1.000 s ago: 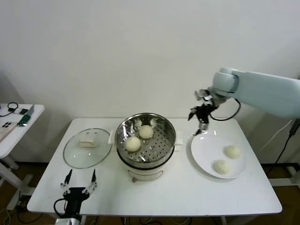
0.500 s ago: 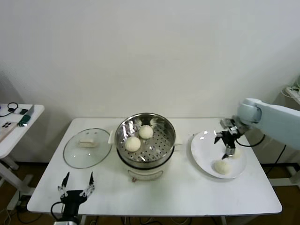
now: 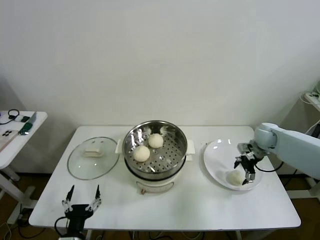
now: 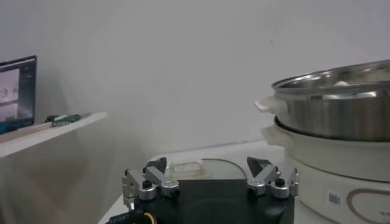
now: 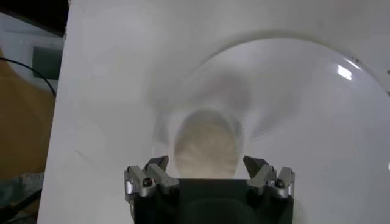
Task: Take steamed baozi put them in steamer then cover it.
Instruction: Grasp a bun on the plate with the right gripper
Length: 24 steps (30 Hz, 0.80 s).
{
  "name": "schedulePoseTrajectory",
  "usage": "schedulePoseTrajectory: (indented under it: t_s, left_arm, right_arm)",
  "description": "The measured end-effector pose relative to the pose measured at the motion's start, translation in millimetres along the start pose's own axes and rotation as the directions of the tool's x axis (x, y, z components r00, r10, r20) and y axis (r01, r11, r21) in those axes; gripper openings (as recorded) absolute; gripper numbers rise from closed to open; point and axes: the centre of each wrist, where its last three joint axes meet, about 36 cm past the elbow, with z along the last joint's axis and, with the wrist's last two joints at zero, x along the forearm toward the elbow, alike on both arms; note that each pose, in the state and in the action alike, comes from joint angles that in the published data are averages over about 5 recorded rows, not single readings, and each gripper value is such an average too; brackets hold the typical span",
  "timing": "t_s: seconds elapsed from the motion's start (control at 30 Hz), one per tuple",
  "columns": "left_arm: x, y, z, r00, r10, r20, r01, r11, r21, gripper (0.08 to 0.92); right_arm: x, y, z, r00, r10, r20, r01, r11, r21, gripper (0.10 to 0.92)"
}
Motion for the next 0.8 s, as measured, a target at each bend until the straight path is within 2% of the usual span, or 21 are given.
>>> schedulePoseTrajectory:
  t_s: [0.3, 0.8]
  left_arm:
    - [0.8, -0.2, 0.8, 1.0000, -0.002, -0.002, 0.002, 1.000, 0.000, 0.823]
    - [-0.1, -0.2, 0.3, 1.0000, -0.004, 0.001, 0.004, 1.000, 0.001, 0.823]
  right_arm:
    - [-11.1, -5.2, -3.8, 1.000, -0.015, -0.006, 0.015, 1.000, -0.001, 0.818]
    - [-12.5, -10.4, -3.9, 1.000, -0.028, -0.003, 0.028, 1.000, -0.005, 0.708]
